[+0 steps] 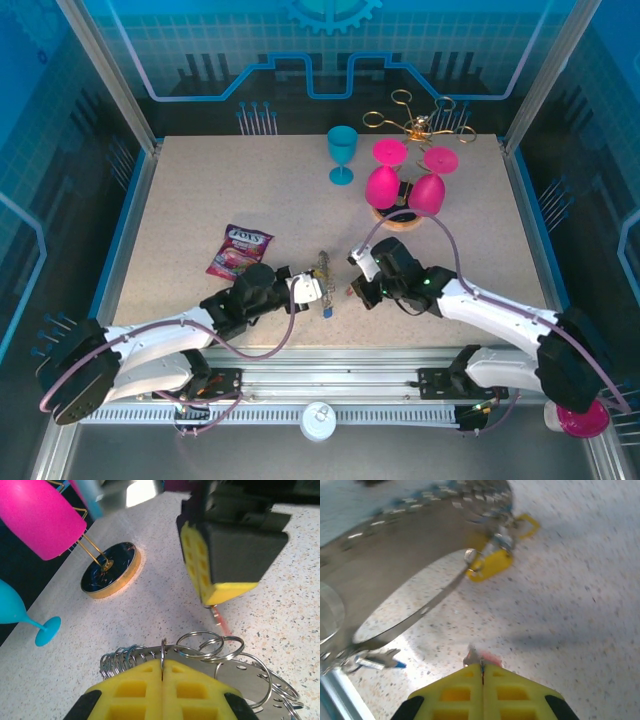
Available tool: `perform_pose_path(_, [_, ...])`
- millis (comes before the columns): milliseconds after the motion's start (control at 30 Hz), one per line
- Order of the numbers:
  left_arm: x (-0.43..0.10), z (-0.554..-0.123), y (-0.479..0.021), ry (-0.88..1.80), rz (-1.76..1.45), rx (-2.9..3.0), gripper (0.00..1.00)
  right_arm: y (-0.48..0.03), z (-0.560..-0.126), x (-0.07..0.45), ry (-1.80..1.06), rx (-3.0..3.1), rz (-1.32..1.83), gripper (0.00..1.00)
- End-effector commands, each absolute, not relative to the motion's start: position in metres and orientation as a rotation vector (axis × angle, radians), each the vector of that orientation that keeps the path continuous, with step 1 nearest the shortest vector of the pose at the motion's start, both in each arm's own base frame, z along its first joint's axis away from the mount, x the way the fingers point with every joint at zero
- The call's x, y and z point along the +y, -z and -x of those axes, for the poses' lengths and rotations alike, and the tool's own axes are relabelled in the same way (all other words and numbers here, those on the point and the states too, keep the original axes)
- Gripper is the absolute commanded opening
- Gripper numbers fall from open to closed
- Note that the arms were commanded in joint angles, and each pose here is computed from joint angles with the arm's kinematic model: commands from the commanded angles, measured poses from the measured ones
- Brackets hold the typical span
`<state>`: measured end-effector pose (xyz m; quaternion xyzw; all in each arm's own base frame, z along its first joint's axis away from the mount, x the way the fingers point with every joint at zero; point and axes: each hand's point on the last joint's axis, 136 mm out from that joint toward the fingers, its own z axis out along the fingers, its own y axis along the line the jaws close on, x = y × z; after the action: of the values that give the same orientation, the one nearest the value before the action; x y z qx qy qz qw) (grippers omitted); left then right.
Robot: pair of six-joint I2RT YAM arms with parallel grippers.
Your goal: Put the keys on the keyring
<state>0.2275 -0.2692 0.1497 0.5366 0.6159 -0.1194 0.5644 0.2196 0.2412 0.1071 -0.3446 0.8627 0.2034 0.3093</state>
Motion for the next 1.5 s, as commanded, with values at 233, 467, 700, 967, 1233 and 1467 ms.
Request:
perform_pose_path(233, [-0.264, -0.227, -0.157, 0.357, -1.203, 1.5, 0.0, -0.155, -0.196, 0.272, -0.709, 1.817, 1.368, 0.0])
perform_pose_path(467, [-0.267, -0.221, -0.155, 0.421, -1.212, 1.514, 0.0, -0.168, -0.185, 0.282, -0.767, 1.665, 1.496, 0.0])
perform_pose_path(700, [-0.27, -0.217, -0.155, 0.458, -1.226, 1.505, 0.0, -0.172, -0.185, 0.292, -0.809, 1.611, 1.532, 0.0])
perform_pose_path(967, [-0.271, -0.215, -0.155, 0.478, -1.23, 1.506, 0.0, -0.175, -0.197, 0.296, -0.756, 1.605, 1.491, 0.0])
perform_pose_path(1233, [-0.272, -0.215, -0.156, 0.478, -1.231, 1.501, 0.0, -0.176, -0.206, 0.299, -0.712, 1.601, 1.464, 0.0])
perform_pose_path(1467, [-0.272, -0.215, -0.155, 0.478, -1.235, 1.502, 0.0, -0.175, -0.206, 0.304, -0.726, 1.599, 1.47, 0.0])
